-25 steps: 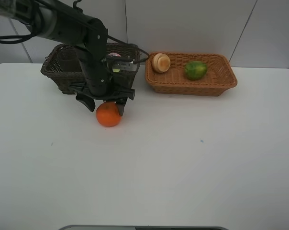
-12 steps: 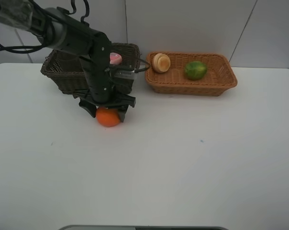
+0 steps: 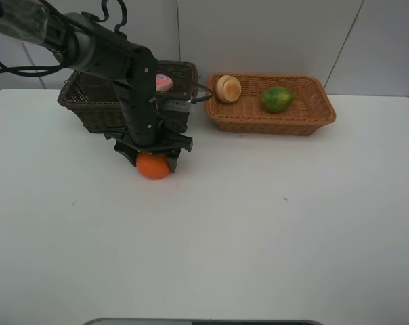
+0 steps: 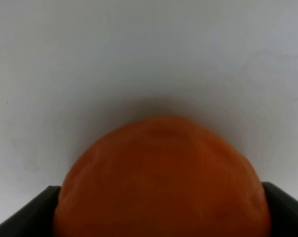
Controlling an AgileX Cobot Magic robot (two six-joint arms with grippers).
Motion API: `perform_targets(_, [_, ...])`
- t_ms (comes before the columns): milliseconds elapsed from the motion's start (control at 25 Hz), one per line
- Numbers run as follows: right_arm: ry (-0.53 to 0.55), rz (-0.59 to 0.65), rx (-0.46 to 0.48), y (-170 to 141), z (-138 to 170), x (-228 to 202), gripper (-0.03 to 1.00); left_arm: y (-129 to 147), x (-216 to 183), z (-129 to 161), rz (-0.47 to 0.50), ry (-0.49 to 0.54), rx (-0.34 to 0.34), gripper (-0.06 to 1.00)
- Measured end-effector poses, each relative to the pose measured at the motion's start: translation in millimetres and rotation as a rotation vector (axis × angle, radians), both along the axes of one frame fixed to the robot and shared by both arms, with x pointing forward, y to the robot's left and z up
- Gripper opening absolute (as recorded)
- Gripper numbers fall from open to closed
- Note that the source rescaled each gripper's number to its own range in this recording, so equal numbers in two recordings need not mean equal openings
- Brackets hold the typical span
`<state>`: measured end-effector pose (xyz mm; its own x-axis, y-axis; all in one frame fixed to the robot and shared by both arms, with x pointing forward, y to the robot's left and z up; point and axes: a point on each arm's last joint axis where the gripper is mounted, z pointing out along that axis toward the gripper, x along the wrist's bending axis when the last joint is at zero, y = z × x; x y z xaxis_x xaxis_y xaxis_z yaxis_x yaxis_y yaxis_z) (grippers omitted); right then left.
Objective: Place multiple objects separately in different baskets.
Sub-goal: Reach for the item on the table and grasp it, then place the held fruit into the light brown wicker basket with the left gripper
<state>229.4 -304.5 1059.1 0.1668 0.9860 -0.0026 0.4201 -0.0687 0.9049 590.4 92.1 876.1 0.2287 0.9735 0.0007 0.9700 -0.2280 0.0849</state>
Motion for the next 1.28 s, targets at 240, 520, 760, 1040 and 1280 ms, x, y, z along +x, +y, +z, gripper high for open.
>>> perform_targets(240, [0.0,0.0,0.0,0.0,0.0,0.0,0.75,0.0,0.1,0.0,0.0,-0.001,0.0,0.92])
perform_targets(520, [0.0,0.0,0.0,0.0,0.0,0.0,0.75,0.0,0.1,0.0,0.0,-0.001,0.0,0.92])
perform_targets(760, [0.0,0.0,0.0,0.0,0.0,0.0,0.75,0.0,0.1,0.0,0.0,-0.001,0.0,0.92])
perform_targets(1040, [0.0,0.0,0.0,0.0,0.0,0.0,0.75,0.0,0.1,0.0,0.0,-0.001,0.0,0.92])
perform_targets(1280, [0.0,0.0,0.0,0.0,0.0,0.0,0.75,0.3,-0.4,26.2,0.0,-0.045,-0.027,0.92])
